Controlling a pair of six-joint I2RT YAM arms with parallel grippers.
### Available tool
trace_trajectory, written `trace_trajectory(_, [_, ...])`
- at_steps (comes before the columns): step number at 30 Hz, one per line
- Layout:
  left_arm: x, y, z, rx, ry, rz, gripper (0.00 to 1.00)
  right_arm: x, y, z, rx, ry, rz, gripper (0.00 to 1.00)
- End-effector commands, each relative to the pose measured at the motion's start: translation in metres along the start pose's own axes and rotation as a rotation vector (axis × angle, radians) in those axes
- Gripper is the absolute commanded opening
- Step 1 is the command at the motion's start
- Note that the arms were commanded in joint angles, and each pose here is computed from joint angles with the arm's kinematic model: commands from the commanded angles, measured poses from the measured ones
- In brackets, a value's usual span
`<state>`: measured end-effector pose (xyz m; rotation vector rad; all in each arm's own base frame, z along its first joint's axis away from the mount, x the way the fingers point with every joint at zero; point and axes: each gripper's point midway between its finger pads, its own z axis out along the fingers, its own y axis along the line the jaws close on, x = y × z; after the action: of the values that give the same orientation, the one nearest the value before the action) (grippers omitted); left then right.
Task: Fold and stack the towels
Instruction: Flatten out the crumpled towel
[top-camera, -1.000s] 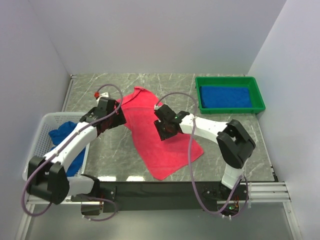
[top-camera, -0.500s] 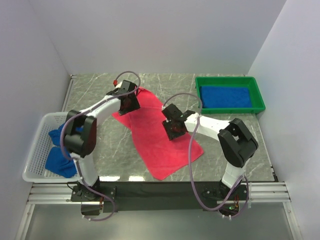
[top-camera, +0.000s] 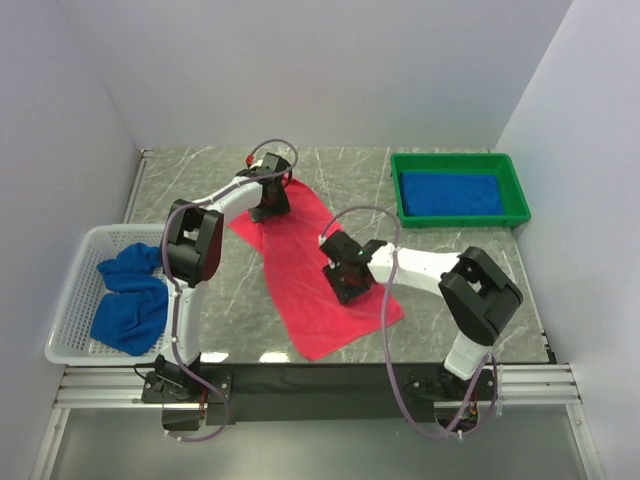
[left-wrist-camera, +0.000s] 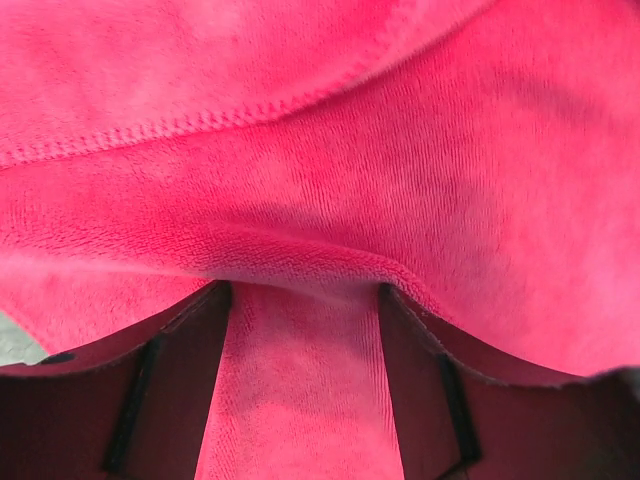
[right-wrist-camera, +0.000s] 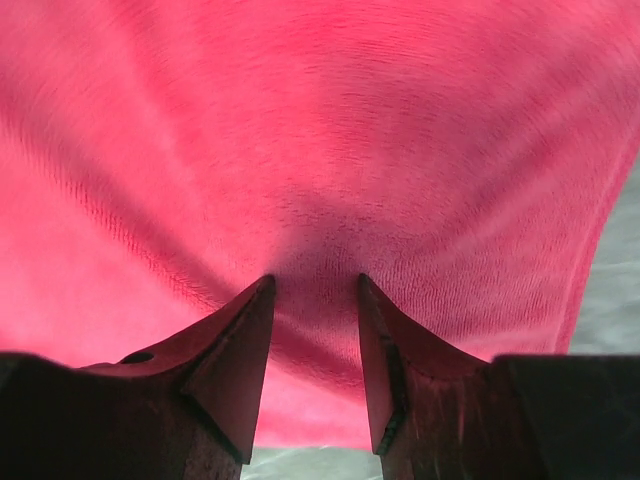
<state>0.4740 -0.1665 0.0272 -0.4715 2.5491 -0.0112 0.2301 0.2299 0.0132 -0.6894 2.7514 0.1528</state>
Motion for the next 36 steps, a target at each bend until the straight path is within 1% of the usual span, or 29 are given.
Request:
trace_trajectory(1, [0.010, -0.007, 0.007, -0.019, 0.022, 0.092, 0.67, 0.053, 0.038, -0.005, -0.098, 0.118, -0.037, 0.47])
trace_trajectory(4, [0.025, -0.018, 0.007, 0.002, 0.034, 0.156, 0.67, 0.064, 0.081, -0.010, -0.211, 0.121, -0.068, 0.46])
trace_trajectory(7, [0.048, -0.033, 0.002, 0.043, 0.052, 0.228, 0.67, 0.063, 0.110, -0.018, -0.252, 0.101, -0.121, 0.46])
trace_trajectory(8, [0.051, -0.038, -0.004, 0.059, 0.047, 0.241, 0.67, 0.062, 0.116, -0.021, -0.262, 0.092, -0.134, 0.46])
trace_trajectory(9, [0.063, -0.038, -0.003, 0.064, 0.057, 0.260, 0.66, 0.059, 0.122, -0.024, -0.277, 0.079, -0.144, 0.46])
trace_trajectory(10, [0.072, -0.047, -0.013, 0.094, 0.059, 0.286, 0.66, 0.054, 0.129, -0.030, -0.298, 0.062, -0.156, 0.46])
trace_trajectory(12, [0.092, -0.043, -0.014, 0.097, 0.078, 0.310, 0.66, 0.042, 0.128, -0.042, -0.294, 0.000, -0.156, 0.45])
trace_trajectory(13, [0.102, -0.047, -0.020, 0.112, 0.085, 0.327, 0.66, 0.035, 0.123, -0.047, -0.269, -0.036, -0.161, 0.45])
trace_trajectory(14, [0.104, -0.049, -0.026, 0.125, 0.078, 0.330, 0.66, 0.027, 0.106, -0.049, -0.187, -0.077, -0.156, 0.45])
trace_trajectory(15, [0.115, -0.041, -0.026, 0.113, 0.096, 0.340, 0.66, 0.014, 0.094, -0.063, -0.151, -0.142, -0.142, 0.45])
trace_trajectory(16, [0.119, -0.046, -0.034, 0.134, 0.088, 0.348, 0.65, 0.007, 0.084, -0.069, -0.124, -0.176, -0.134, 0.45])
trace_trajectory(17, [0.125, -0.046, -0.037, 0.146, 0.097, 0.355, 0.65, -0.007, 0.062, -0.075, -0.069, -0.224, -0.085, 0.45])
trace_trajectory(18, [0.134, -0.040, -0.038, 0.139, 0.109, 0.367, 0.65, -0.019, 0.051, -0.093, -0.075, -0.294, -0.045, 0.45])
trace_trajectory(20, [0.144, -0.046, -0.049, 0.162, 0.101, 0.395, 0.65, -0.036, 0.026, -0.107, -0.068, -0.376, 0.033, 0.45])
trace_trajectory(21, [0.151, -0.043, -0.051, 0.153, 0.105, 0.408, 0.66, -0.050, 0.002, -0.125, -0.058, -0.454, 0.111, 0.45])
trace_trajectory(23, [0.163, -0.045, -0.063, 0.166, 0.109, 0.424, 0.66, -0.063, -0.022, -0.139, -0.039, -0.531, 0.173, 0.45])
trace_trajectory(24, [0.170, -0.040, -0.065, 0.161, 0.119, 0.431, 0.66, -0.073, -0.031, -0.152, -0.032, -0.594, 0.202, 0.50])
trace_trajectory(25, [0.175, -0.039, -0.069, 0.164, 0.122, 0.425, 0.65, -0.080, -0.051, -0.157, 0.011, -0.630, 0.257, 0.52])
trace_trajectory(26, [0.172, -0.040, -0.078, 0.185, 0.107, 0.410, 0.65, -0.088, -0.058, -0.162, 0.020, -0.665, 0.282, 0.56])
trace_trajectory(27, [0.181, -0.031, -0.080, 0.187, 0.132, 0.408, 0.64, -0.092, -0.065, -0.161, 0.033, -0.672, 0.302, 0.63])
trace_trajectory(28, [0.177, -0.035, -0.095, 0.227, 0.119, 0.387, 0.64, -0.098, -0.076, -0.163, 0.035, -0.682, 0.328, 0.68])
trace_trajectory(29, [0.177, -0.036, -0.101, 0.248, 0.115, 0.378, 0.64, -0.105, -0.081, -0.163, 0.031, -0.699, 0.344, 0.75])
trace_trajectory(30, [0.184, -0.030, -0.105, 0.250, 0.123, 0.382, 0.64, -0.108, -0.086, -0.153, 0.033, -0.676, 0.358, 0.90])
trace_trajectory(31, [0.184, -0.028, -0.112, 0.254, 0.113, 0.382, 0.65, -0.116, -0.088, -0.153, 0.016, -0.678, 0.364, 0.96])
trace_trajectory(32, [0.177, -0.028, -0.123, 0.270, 0.092, 0.369, 0.66, -0.123, -0.096, -0.151, 0.003, -0.679, 0.384, 1.00])
trace_trajectory(33, [0.179, -0.021, -0.127, 0.258, 0.096, 0.371, 0.67, -0.127, -0.100, -0.138, 0.007, -0.650, 0.386, 1.00])
trace_trajectory(34, [0.175, -0.019, -0.131, 0.257, 0.086, 0.359, 0.69, -0.137, -0.102, -0.138, 0.010, -0.660, 0.360, 1.00])
trace_trajectory(35, [0.165, -0.017, -0.139, 0.259, 0.052, 0.346, 0.70, -0.147, -0.102, -0.138, -0.004, -0.674, 0.336, 1.00])
trace_trajectory(36, [0.160, -0.018, -0.144, 0.266, 0.038, 0.340, 0.71, -0.150, -0.102, -0.121, -0.001, -0.638, 0.314, 0.94])
